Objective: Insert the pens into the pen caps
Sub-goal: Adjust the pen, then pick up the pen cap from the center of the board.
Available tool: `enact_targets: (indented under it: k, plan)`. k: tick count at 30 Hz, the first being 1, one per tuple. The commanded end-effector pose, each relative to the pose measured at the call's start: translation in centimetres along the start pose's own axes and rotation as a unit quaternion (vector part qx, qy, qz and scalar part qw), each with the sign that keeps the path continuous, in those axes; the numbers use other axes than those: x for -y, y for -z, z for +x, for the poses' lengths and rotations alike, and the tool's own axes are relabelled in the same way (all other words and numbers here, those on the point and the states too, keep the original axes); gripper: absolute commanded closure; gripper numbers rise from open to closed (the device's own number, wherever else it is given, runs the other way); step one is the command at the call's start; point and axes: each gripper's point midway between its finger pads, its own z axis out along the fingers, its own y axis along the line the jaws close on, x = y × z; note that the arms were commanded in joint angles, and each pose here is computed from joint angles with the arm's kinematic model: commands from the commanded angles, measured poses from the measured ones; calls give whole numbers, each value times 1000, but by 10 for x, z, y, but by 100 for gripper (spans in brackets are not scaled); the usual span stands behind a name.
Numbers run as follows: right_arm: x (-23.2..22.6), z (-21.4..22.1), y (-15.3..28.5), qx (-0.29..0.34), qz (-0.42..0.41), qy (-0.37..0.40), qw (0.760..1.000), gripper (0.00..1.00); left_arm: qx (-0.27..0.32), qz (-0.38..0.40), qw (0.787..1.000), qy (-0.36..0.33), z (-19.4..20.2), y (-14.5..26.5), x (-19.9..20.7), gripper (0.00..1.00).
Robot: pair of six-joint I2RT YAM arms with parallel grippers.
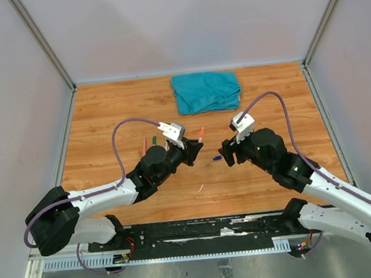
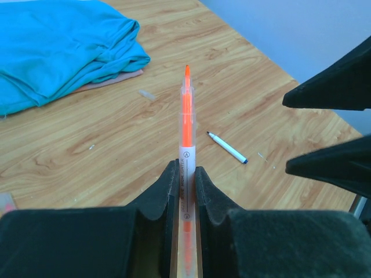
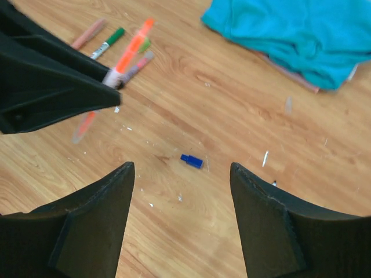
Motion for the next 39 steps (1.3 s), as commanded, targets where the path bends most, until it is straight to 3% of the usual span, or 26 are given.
enact_targets:
  k: [1,6,14,18,30,39]
  plan:
    - [3,14,-2,-49,-24,-139,989,33,20,-24,1000,4,-11,2,-10,100]
    - [40,52,-8,-114,62,-197,972,28,19,-47,999,9,-10,1,-20,99]
    - [53,74,-30,-201,94,-169,960,27,17,-49,999,12,-9,1,-21,100]
    - [49,66,-55,-212,66,-147,964,30,17,-51,999,11,-8,1,-22,99]
    - [130,69,-109,-238,158,-131,949,39,17,-54,998,9,-8,1,-24,99]
    - [150,70,-143,-261,145,-118,947,37,17,-53,998,8,-8,1,-24,99]
